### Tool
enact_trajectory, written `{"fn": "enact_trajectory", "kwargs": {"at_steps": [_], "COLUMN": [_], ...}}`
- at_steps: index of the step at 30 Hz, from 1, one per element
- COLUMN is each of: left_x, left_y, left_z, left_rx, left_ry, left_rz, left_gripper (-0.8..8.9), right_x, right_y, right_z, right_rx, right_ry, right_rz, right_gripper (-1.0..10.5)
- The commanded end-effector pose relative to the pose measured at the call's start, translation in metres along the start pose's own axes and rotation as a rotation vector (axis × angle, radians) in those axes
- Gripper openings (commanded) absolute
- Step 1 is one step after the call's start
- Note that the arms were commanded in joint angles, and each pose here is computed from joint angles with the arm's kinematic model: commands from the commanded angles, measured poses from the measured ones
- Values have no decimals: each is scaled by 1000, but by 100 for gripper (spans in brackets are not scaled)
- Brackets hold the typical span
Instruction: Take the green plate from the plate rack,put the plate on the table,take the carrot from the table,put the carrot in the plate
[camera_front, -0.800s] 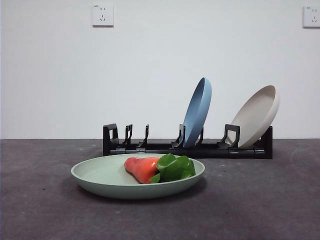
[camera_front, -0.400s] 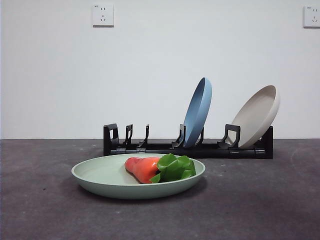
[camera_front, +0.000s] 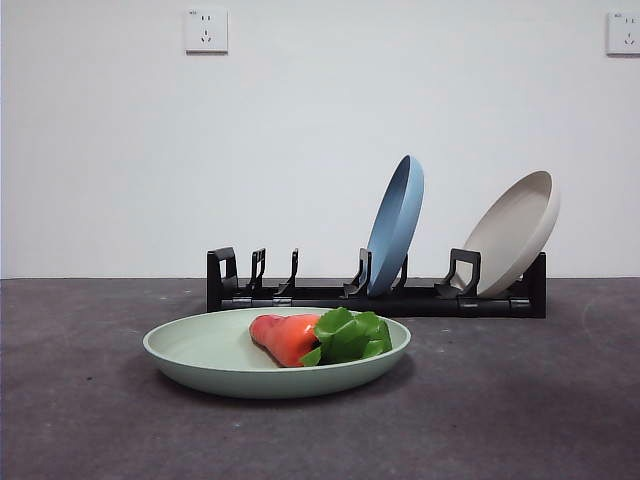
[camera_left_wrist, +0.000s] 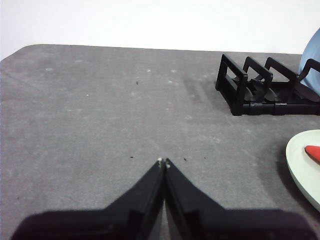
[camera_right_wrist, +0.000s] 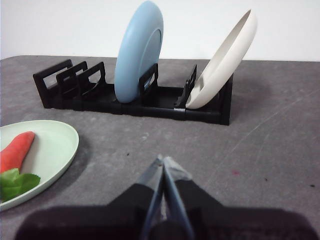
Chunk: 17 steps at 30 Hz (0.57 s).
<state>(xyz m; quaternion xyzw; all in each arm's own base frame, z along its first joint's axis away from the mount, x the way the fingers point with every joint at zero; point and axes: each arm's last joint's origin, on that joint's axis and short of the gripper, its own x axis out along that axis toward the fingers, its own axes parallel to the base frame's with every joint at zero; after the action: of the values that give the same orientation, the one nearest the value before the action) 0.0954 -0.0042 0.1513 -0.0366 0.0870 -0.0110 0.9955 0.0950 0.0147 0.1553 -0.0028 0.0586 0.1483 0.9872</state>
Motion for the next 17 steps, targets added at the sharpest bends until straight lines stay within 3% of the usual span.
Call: {"fn": "enact_trajectory", "kwargs": {"at_steps": [1, 17], "left_x": [1, 1], "left_y": [1, 1], "left_z": [-4, -4], "left_rx": [-6, -6], "left_ry": [7, 7], "left_rz": [3, 3], "left_gripper": [-3, -3], "right_x": [1, 1], "right_y": [0, 0], "right_z": [-3, -7], "right_rx": [18, 32], "right_ry": [15, 52], "right_rz": [1, 0], "right_gripper": [2, 2]}}
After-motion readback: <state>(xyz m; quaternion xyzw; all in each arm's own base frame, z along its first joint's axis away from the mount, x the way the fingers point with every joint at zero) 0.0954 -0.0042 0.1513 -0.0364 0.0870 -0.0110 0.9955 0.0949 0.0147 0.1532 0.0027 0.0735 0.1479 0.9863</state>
